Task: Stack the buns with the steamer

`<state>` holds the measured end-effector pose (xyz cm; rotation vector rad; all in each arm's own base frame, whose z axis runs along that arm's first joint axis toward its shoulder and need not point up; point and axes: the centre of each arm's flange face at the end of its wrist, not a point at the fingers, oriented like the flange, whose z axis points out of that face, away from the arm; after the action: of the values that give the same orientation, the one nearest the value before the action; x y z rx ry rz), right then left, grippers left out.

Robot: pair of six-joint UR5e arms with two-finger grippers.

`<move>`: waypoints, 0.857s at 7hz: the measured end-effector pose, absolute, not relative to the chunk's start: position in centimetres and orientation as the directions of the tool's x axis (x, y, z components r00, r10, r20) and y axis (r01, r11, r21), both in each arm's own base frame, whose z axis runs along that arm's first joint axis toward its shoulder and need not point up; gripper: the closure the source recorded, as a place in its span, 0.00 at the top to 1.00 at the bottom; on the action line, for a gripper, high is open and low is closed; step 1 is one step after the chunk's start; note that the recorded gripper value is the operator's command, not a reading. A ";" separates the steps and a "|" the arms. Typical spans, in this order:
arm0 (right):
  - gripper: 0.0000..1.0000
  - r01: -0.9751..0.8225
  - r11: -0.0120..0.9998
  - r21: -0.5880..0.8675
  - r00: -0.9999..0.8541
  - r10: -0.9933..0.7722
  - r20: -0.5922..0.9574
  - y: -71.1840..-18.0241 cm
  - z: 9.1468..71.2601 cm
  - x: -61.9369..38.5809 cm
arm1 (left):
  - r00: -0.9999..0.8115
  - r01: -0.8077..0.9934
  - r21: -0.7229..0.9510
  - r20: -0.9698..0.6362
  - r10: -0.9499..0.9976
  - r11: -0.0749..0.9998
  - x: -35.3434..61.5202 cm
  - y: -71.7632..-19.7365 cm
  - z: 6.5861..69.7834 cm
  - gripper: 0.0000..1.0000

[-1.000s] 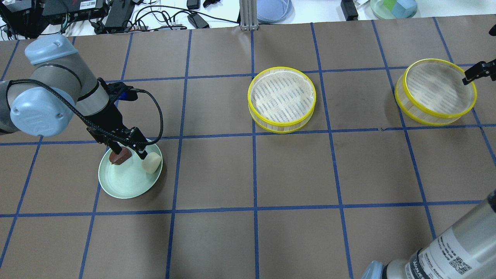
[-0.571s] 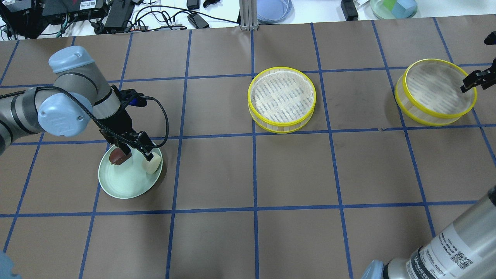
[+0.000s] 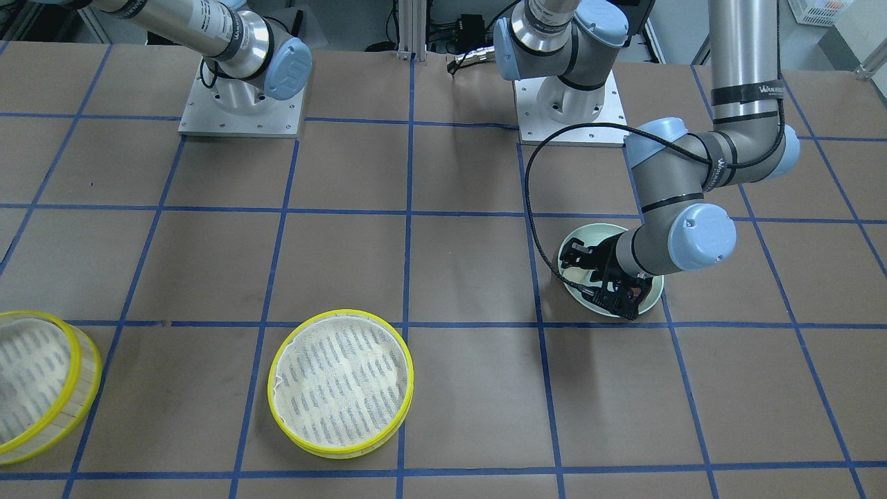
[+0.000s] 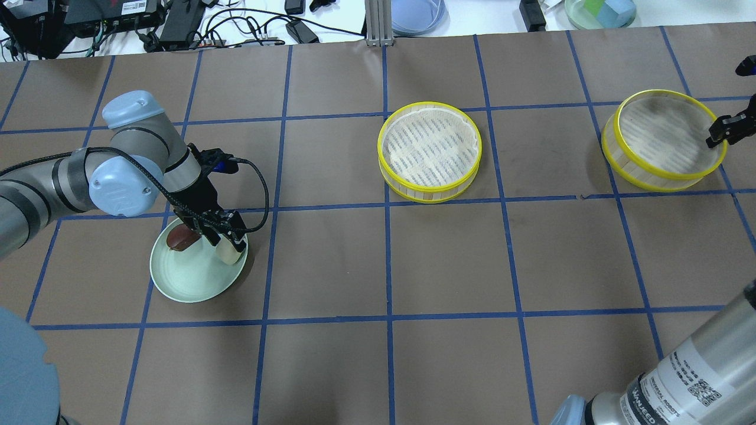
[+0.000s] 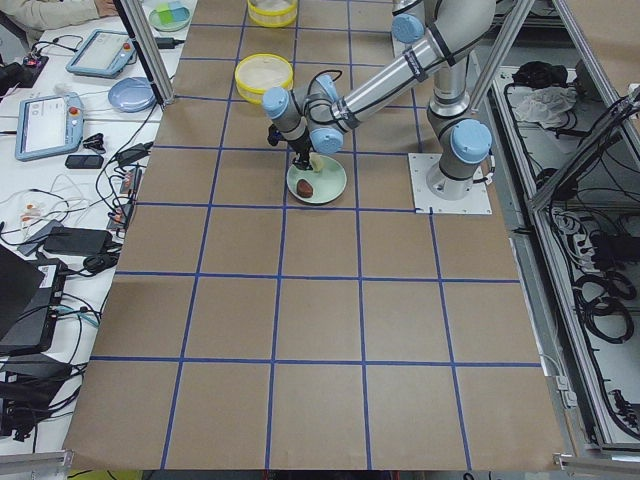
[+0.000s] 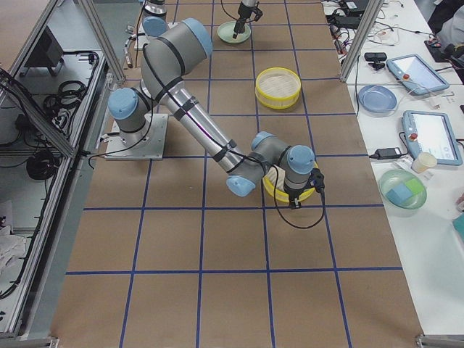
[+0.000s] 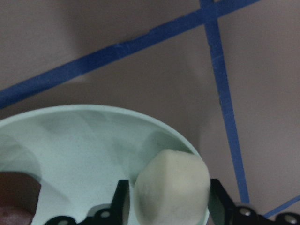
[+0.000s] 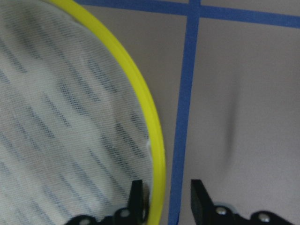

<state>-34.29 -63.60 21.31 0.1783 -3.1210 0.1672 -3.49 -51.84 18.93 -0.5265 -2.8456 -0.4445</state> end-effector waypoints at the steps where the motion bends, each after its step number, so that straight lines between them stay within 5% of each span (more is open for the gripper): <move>1: 0.00 -0.110 0.989 -0.102 -0.994 -0.109 0.020 -63.5 21.3 -34.3 | -0.915 0.374 0.250 0.259 0.310 0.893 -3.4 -52.1 19.0 0.00; 6: 0.00 -0.081 0.990 -0.114 -0.996 -0.077 0.037 -63.2 23.5 -34.1 | -0.977 0.158 0.169 0.167 0.129 0.973 -3.0 -57.9 31.4 0.00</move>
<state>-34.13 -63.22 23.47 0.1234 -3.1019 0.1795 -3.02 -57.94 31.36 -0.2172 -2.9655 -0.2722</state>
